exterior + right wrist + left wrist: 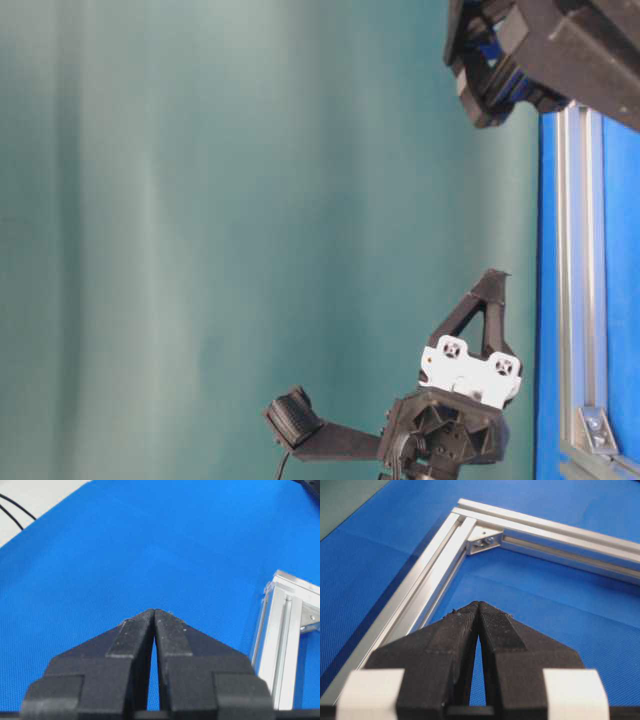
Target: Insert the wire through the string loop located on the right side.
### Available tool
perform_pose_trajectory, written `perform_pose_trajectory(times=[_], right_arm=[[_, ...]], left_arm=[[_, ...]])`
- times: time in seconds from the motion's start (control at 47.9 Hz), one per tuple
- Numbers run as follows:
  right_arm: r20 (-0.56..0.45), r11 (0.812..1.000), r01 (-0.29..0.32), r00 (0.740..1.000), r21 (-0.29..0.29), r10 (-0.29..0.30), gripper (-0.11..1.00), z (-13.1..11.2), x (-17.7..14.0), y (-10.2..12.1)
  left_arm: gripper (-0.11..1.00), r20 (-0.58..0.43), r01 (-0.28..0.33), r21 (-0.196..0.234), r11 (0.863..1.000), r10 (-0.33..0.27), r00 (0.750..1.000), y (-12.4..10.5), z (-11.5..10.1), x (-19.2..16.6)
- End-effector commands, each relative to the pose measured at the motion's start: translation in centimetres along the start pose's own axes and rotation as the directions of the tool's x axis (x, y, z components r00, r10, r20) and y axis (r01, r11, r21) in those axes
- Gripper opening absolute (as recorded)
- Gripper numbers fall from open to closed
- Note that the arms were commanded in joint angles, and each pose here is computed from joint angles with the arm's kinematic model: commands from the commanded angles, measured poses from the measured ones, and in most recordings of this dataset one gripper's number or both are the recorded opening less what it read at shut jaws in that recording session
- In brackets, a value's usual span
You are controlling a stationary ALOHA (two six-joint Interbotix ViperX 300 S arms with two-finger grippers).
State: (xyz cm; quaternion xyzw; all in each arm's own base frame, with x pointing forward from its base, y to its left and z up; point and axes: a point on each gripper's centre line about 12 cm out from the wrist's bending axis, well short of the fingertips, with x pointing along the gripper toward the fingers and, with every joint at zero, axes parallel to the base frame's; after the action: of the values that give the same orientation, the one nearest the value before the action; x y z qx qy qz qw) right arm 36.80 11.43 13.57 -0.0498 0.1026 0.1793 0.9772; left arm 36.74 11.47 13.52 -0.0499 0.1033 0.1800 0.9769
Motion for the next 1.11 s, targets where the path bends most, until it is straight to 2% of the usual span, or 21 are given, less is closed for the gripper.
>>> perform_pose_trajectory(times=[0.0,0.125,0.584,0.647,0.709,0.793,1.001,1.043,1.085], right_arm=[[0.06,1.0,-0.001,0.998,-0.001,0.001,0.0,2.1,-0.02,0.06],[0.043,1.0,0.0,0.999,-0.002,0.0,-0.06,2.01,0.04,0.05],[0.025,1.0,0.0,1.0,0.018,0.0,-0.05,1.9,0.14,0.03],[0.023,1.0,0.001,1.0,0.021,-0.001,-0.02,1.88,0.14,0.02],[0.026,1.0,0.002,1.0,0.03,-0.003,0.05,1.99,0.2,0.03],[0.028,0.999,0.005,1.0,0.048,-0.006,0.23,2.04,0.23,-0.02],[0.004,0.998,-0.001,1.0,0.059,0.001,0.85,1.85,0.31,0.31],[0.002,0.998,0.002,1.0,0.063,-0.002,0.91,1.83,0.31,0.27],[0.002,0.998,0.007,1.0,0.069,-0.007,0.91,1.83,0.31,0.22]], left_arm=[[0.0,0.039,0.016,0.014,1.0,-0.016,0.999,-0.35,1.64,-0.25],[0.0,0.033,0.015,0.014,1.0,-0.016,0.999,-0.32,1.44,-0.42],[0.0,0.036,0.018,0.016,1.0,-0.018,0.999,-0.36,1.54,-0.41],[0.0,0.035,0.018,0.016,1.0,-0.018,0.999,-0.36,1.53,-0.41],[0.0,0.036,0.017,0.015,1.0,-0.017,0.999,-0.34,1.54,-0.41],[0.0,0.036,0.018,0.016,1.0,-0.018,0.999,-0.36,1.58,-0.38],[0.0,0.035,0.017,0.015,1.0,-0.017,0.999,-0.34,1.53,-0.41],[0.0,0.036,0.018,0.016,1.0,-0.018,0.999,-0.36,1.58,-0.42],[0.0,0.038,0.018,0.016,1.0,-0.018,0.999,-0.36,1.6,-0.42]])
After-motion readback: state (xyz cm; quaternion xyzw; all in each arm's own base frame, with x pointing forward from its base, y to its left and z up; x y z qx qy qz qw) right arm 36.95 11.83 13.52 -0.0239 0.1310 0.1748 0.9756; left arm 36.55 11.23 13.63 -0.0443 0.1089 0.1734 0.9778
